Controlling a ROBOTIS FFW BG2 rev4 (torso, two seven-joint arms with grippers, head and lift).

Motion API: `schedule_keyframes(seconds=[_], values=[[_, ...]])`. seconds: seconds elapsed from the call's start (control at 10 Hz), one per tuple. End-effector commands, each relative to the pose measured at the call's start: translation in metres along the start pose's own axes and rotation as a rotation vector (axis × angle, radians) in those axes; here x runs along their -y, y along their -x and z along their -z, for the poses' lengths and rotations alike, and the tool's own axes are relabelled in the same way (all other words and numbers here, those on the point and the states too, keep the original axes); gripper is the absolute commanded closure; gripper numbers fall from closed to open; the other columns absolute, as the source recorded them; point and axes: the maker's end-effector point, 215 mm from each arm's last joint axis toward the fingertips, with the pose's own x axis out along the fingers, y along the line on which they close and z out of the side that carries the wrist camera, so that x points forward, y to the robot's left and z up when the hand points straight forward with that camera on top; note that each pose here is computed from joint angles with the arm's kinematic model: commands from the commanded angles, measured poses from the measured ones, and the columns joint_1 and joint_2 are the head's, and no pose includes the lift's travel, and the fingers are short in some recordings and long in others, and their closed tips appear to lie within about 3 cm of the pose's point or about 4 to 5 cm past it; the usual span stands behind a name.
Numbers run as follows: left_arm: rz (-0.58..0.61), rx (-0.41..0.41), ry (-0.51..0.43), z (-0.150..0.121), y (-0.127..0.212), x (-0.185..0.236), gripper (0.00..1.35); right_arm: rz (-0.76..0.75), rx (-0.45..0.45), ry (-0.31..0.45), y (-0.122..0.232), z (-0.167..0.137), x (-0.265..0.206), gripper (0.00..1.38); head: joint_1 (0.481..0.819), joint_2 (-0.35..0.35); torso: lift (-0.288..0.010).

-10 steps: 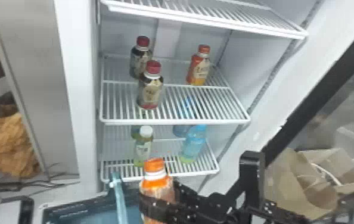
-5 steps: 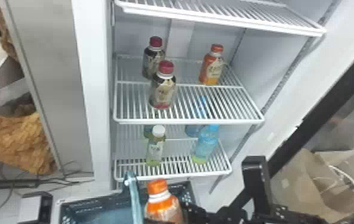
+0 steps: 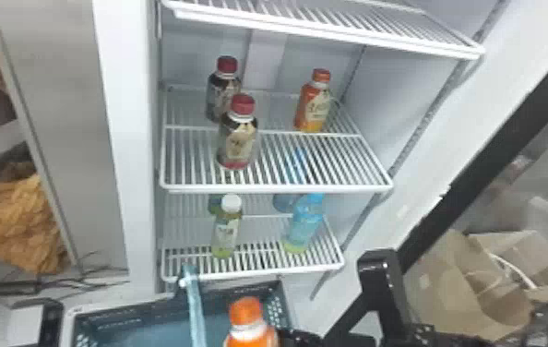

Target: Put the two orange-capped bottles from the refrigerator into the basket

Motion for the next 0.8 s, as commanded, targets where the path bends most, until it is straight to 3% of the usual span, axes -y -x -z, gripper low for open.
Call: schedule_keyframes(seconds=[0.0, 0.1, 0.3, 0.7], values=[[-0.002, 0.001, 0.002, 0.0, 0.0, -0.001, 1.2, 0.031, 0.013, 0.014, 0.005, -0.006, 0.006, 0.21, 0.695, -0.317, -0.04], [-0.002, 0.001, 0.002, 0.0, 0.0, -0.001, 1.2, 0.041, 0.056, 0.041, 0.007, -0.02, 0.01, 0.06, 0.695, -0.327, -0.04], [-0.002, 0.003, 0.002, -0.001, 0.0, -0.001, 1.2, 0.087, 0.146, 0.086, 0.015, -0.046, 0.021, 0.12, 0.695, -0.328, -0.04], [0.0, 0.005, 0.004, -0.001, 0.001, -0.001, 1.2, 0.335, 0.624, 0.284, 0.06, -0.175, 0.09, 0.13, 0.695, -0.345, -0.04]])
